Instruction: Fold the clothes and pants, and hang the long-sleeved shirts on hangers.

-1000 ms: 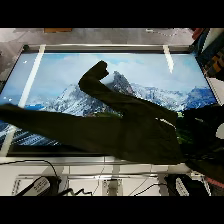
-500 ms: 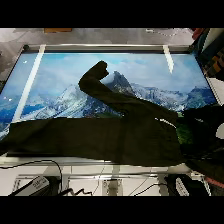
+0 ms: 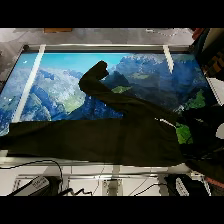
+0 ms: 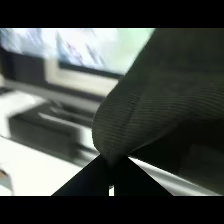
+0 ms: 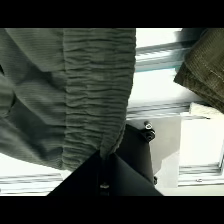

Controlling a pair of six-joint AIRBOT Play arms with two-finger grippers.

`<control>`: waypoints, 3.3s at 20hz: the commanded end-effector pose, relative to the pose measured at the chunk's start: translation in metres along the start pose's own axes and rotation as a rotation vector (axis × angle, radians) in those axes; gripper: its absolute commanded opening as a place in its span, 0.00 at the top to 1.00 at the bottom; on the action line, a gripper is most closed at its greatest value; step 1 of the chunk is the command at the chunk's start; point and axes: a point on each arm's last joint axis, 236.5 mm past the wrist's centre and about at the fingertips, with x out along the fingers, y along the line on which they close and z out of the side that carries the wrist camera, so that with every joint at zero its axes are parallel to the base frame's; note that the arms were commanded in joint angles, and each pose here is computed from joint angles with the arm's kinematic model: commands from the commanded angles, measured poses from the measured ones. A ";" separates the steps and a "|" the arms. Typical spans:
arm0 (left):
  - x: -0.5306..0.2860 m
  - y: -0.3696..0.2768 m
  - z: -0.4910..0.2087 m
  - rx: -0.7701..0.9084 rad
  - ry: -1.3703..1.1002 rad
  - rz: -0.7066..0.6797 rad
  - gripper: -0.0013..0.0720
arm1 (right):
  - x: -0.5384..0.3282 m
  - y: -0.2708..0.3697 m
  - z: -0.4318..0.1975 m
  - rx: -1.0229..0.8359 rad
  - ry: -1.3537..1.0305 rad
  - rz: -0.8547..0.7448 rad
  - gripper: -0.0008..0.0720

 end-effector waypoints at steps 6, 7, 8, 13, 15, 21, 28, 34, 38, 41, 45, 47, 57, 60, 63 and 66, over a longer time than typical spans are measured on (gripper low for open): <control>-0.001 0.019 0.016 0.028 -0.067 0.083 0.24 | 0.000 0.000 0.001 0.000 -0.006 -0.001 0.88; -0.001 0.020 0.015 0.032 -0.065 0.086 0.11 | 0.000 0.000 0.001 0.000 -0.006 -0.001 0.71; -0.001 0.021 0.015 0.037 -0.063 0.089 0.11 | 0.000 0.000 0.001 0.000 -0.005 -0.001 0.52; -0.002 0.017 0.019 0.022 -0.073 0.079 0.13 | 0.000 -0.001 0.008 0.000 -0.033 -0.003 0.41; -0.009 0.007 0.035 -0.122 -0.111 0.053 0.35 | -0.001 0.002 0.027 -0.001 -0.115 0.008 0.41; -0.055 -0.078 0.149 -0.132 -0.360 -0.087 0.39 | -0.043 0.065 0.120 -0.016 -0.540 0.289 0.41; -0.171 -0.197 0.257 -0.133 -0.632 -0.342 0.39 | -0.081 0.137 0.201 -0.220 -0.696 0.422 0.42; -0.252 -0.163 0.269 -0.317 -0.798 -0.375 0.39 | -0.043 0.287 0.265 -0.748 -0.671 0.213 0.42; -0.276 -0.150 0.265 -0.332 -0.855 -0.364 0.39 | 0.006 0.364 0.296 -0.997 -0.726 0.047 0.42; -0.275 -0.150 0.265 -0.332 -0.853 -0.364 0.39 | 0.030 0.394 0.312 -1.039 -0.741 0.037 0.42; -0.274 -0.150 0.264 -0.331 -0.852 -0.365 0.39 | 0.041 0.411 0.328 -1.043 -0.753 0.043 0.42; -0.274 -0.151 0.264 -0.332 -0.852 -0.365 0.39 | 0.048 0.409 0.325 -1.049 -0.725 0.036 0.42; -0.274 -0.151 0.264 -0.332 -0.851 -0.365 0.39 | 0.084 0.413 0.327 -1.142 -0.699 -0.001 0.37; -0.274 -0.151 0.264 -0.332 -0.852 -0.365 0.39 | 0.080 0.419 0.333 -1.154 -0.748 -0.010 0.80; -0.274 -0.151 0.264 -0.332 -0.852 -0.365 0.39 | 0.074 0.414 0.337 -1.147 -0.754 -0.035 0.95; -0.274 -0.151 0.264 -0.332 -0.852 -0.365 0.39 | 0.038 0.416 0.331 -1.142 -0.789 -0.027 0.95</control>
